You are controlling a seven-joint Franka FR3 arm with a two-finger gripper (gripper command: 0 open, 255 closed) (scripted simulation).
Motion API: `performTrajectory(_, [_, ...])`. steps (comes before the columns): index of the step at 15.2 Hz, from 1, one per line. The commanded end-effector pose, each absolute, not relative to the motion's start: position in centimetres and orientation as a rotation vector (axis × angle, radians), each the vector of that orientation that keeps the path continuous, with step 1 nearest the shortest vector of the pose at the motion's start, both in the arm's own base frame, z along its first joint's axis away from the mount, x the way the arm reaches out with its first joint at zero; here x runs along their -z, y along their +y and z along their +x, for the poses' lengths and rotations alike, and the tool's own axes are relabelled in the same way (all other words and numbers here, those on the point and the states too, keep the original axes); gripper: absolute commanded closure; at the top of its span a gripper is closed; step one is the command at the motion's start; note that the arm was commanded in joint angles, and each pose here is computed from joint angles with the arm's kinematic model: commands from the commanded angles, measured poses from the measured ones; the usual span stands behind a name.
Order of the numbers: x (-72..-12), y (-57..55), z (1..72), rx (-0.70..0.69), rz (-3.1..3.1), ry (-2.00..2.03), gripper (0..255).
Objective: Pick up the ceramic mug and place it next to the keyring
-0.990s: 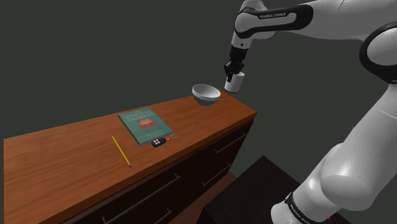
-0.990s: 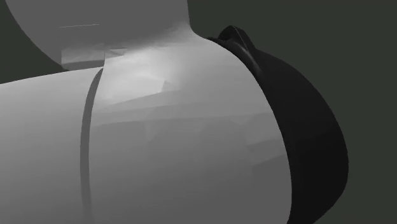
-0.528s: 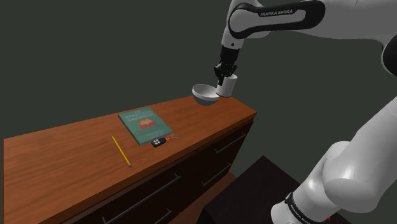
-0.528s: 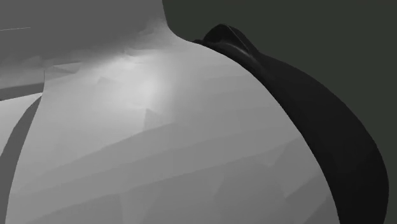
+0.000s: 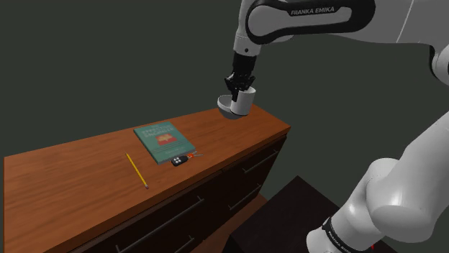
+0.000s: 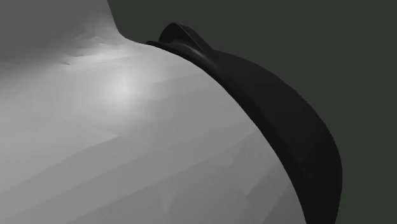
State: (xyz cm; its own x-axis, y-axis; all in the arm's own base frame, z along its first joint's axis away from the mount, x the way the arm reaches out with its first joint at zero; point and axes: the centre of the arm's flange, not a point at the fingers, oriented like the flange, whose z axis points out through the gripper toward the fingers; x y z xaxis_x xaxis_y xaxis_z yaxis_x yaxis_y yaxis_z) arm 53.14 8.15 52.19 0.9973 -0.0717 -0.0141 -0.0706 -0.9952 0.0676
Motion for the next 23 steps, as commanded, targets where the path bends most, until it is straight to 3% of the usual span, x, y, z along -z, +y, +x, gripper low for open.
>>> performTrajectory(1, [-52.2,10.9,52.6,0.025,3.072,-0.112,255])
performTrajectory(23, [-52.3,38.8,48.1,0.025,3.072,-0.112,255])
